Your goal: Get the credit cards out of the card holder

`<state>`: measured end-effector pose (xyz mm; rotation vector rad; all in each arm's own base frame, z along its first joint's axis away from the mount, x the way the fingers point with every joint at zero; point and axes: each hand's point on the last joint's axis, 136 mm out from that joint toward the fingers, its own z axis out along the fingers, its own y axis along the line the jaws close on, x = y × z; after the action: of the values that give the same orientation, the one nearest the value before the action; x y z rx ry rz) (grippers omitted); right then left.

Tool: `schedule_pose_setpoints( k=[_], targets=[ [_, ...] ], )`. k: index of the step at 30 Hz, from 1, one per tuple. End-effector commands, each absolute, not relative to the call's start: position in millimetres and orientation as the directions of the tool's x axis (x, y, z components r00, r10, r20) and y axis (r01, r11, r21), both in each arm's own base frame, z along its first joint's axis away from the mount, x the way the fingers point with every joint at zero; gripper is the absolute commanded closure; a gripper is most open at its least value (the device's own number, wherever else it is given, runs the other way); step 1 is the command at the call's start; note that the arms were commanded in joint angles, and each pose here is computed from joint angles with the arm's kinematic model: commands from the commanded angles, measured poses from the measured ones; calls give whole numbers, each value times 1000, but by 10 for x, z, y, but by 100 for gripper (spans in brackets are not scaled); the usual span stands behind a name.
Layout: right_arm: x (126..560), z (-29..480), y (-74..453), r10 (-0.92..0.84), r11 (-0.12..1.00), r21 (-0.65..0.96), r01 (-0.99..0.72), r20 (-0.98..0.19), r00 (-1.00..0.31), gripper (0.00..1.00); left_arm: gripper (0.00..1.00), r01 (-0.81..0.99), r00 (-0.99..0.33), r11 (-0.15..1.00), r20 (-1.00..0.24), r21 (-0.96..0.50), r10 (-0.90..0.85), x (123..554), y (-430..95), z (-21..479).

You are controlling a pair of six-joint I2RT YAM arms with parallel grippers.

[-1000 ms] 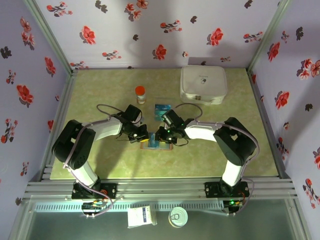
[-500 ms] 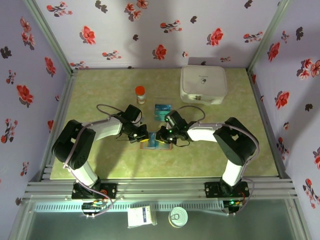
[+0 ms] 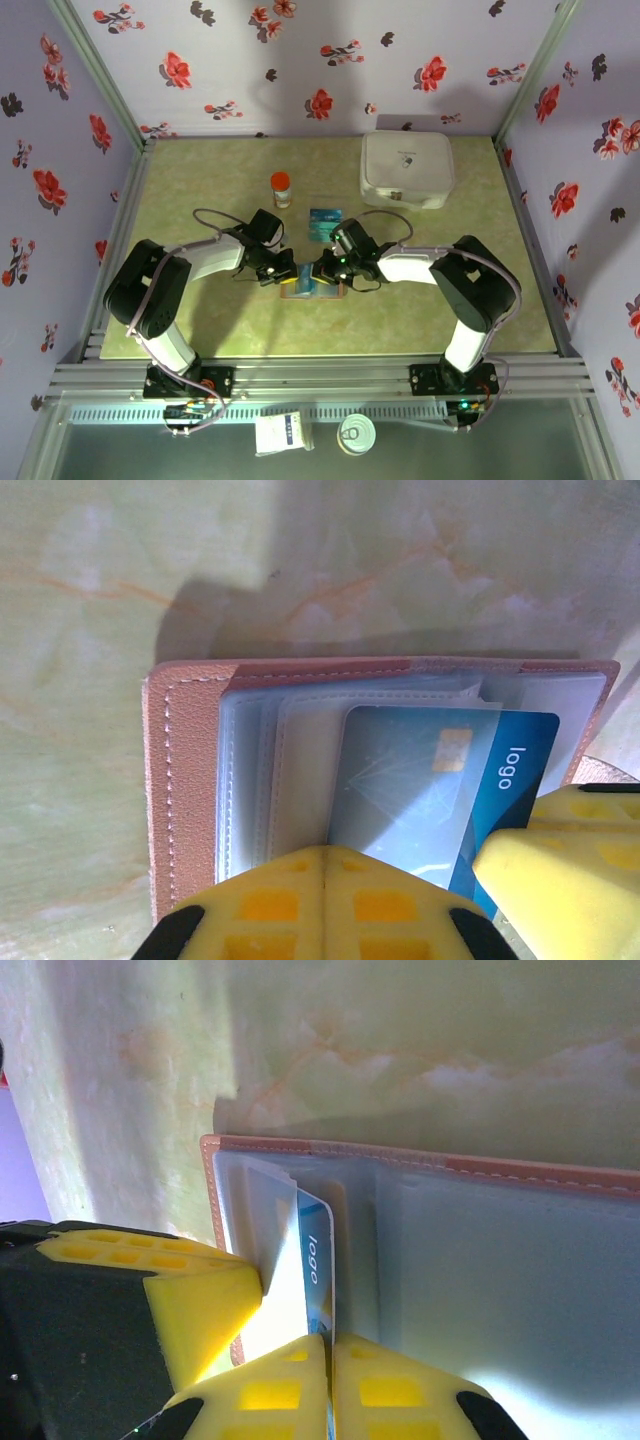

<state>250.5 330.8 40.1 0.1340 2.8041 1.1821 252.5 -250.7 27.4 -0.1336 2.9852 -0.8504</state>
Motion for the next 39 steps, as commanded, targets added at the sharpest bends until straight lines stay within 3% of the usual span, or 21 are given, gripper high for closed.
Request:
schedule_pose_setpoints(
  k=[1,14,26,32,37,39],
  targets=[
    [2497,389,3124,136,722,689,56,-62,-989,92,99,-90,-995,859,7,-505,-100,2519,-2491,227],
    [2444,547,2755,54,850,527,-11,-108,-993,93,99,-75,-996,849,-3,-524,-90,2554,-2544,307],
    [2584,964,2796,-3,853,510,-107,-200,-980,93,97,-32,-995,831,-61,-556,-79,2652,-2579,560],
    [2628,1138,2716,-233,864,377,-333,-287,-929,95,96,-44,-994,838,-56,-544,-89,2623,-2504,524],
    [2636,1289,2726,-547,716,244,-654,-385,-743,95,95,-52,-995,850,-46,-524,-89,2558,-2435,442],
    [2682,1338,2684,-668,633,154,-759,-386,-636,99,95,-56,-996,857,-36,-511,-86,2527,-2407,384]
  ],
)
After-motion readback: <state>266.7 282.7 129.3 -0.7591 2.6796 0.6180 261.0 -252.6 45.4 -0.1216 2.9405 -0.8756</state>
